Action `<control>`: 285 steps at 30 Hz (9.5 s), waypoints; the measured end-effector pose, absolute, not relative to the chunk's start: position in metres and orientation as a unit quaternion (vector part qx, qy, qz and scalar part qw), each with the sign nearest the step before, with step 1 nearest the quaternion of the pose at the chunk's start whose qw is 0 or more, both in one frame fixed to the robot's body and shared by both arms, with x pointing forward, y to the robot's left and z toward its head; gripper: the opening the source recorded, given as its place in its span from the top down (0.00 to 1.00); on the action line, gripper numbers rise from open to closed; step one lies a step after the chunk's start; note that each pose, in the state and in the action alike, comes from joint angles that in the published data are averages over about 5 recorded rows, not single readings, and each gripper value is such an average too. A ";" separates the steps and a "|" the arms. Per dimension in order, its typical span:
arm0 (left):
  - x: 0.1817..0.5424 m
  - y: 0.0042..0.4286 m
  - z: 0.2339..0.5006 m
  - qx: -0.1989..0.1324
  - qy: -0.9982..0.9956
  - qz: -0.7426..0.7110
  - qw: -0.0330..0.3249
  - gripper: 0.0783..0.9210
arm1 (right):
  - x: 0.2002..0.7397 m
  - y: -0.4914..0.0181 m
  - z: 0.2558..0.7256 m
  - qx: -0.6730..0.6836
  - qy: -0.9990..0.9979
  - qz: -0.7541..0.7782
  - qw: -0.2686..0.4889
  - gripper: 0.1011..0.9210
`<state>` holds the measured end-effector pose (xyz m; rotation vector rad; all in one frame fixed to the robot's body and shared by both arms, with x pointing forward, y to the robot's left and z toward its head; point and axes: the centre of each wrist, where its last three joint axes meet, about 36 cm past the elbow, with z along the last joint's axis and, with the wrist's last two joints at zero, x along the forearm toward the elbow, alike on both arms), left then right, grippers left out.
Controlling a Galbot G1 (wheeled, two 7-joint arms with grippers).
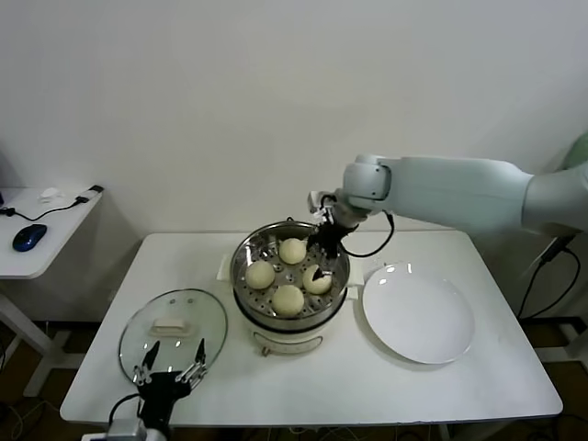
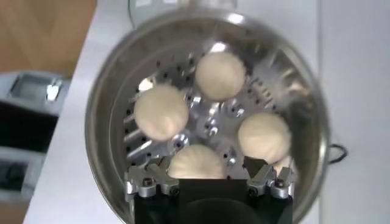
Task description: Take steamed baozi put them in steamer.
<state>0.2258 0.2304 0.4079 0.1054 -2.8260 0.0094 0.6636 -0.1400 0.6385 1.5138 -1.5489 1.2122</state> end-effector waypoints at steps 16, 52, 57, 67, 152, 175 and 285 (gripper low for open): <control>0.237 0.239 0.410 0.034 -0.990 0.002 0.134 0.12 | 0.633 -0.289 0.609 0.370 -0.877 0.284 0.116 0.12; 0.241 0.294 0.305 0.069 -0.903 -0.423 0.037 0.12 | 0.341 -0.389 0.279 0.044 -0.998 0.018 0.044 0.12; 0.242 0.311 0.275 0.045 -0.842 -0.537 0.026 0.12 | 0.328 -0.376 0.272 0.037 -0.998 0.011 0.052 0.12; 0.258 0.330 0.241 0.016 -0.757 -0.653 0.019 0.12 | 0.309 -0.356 0.269 0.031 -0.997 0.002 0.065 0.12; 0.361 0.171 0.444 0.093 -0.739 -0.665 0.062 0.93 | 0.288 -0.321 0.297 0.025 -0.992 0.058 0.107 0.12; 0.396 0.024 0.453 0.032 -0.755 -0.655 0.022 0.93 | 0.276 -0.332 0.282 0.008 -0.992 0.059 0.112 0.12; 0.309 0.300 0.292 0.040 -0.998 -0.010 0.044 0.12 | 0.289 -0.331 0.271 -0.004 -0.998 0.026 0.052 0.12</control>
